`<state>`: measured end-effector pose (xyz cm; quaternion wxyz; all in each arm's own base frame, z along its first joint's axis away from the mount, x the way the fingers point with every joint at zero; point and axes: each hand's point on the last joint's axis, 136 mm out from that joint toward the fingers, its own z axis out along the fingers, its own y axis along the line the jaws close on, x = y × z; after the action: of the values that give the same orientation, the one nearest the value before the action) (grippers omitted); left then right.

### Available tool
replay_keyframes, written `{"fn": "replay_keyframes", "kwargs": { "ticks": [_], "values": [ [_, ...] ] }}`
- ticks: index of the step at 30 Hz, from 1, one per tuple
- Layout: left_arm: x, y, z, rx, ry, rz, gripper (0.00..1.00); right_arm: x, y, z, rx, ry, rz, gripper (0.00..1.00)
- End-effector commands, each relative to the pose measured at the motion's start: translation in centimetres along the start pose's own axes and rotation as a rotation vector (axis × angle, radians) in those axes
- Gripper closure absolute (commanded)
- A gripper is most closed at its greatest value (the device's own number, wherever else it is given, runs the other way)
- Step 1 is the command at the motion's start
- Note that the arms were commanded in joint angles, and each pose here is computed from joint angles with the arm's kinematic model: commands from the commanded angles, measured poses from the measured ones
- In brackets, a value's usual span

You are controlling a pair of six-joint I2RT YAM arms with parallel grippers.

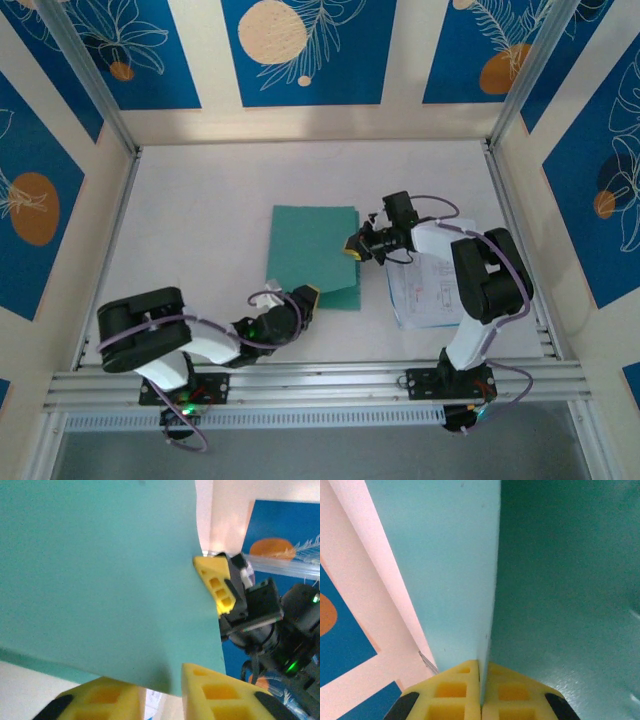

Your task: Put the files into the folder

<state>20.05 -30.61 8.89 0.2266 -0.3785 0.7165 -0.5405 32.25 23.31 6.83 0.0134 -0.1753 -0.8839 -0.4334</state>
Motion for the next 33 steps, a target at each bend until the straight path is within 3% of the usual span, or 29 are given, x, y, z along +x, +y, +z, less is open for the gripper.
{"fn": "replay_keyframes", "kwargs": {
  "ticks": [1, 4, 8, 10, 17, 20, 25, 33],
  "values": [
    [0.4, 0.7, -1.4, -0.099, 0.045, 0.112, 0.67, 1.1, 0.6, -0.5, 0.049, -0.001, 0.016, 1.0],
    [-0.3, 1.0, -3.3, -0.254, 0.069, 0.28, 0.54, 1.2, 1.1, -0.9, 0.074, -0.016, 0.028, 1.0],
    [-2.1, -1.1, -6.3, -0.402, 0.085, 0.659, 0.39, 1.4, 2.7, -1.4, 0.109, -0.032, 0.023, 1.0],
    [-2.3, -2.7, -7.0, -0.409, 0.115, 0.836, 0.34, 1.5, 3.3, -1.7, 0.136, -0.041, 0.029, 1.0],
    [-0.6, -6.6, -6.2, -0.453, 0.288, 1.472, 0.3, 1.9, 5.3, -2.4, 0.196, -0.046, 0.053, 1.0],
    [-0.2, -7.7, -4.9, -0.495, 0.28, 1.67, 0.29, 2.0, 6.0, -2.7, 0.203, -0.049, 0.057, 1.0],
    [0.3, -9.2, -2.9, -0.507, 0.205, 1.84, 0.27, 2.2, 7.1, -3.0, 0.205, -0.045, 0.046, 1.0],
    [1.3, -9.6, -0.5, -0.546, 0.159, 1.957, 0.27, 2.6, 7.7, -2.9, 0.207, -0.032, 0.029, 1.0]
  ]
}}
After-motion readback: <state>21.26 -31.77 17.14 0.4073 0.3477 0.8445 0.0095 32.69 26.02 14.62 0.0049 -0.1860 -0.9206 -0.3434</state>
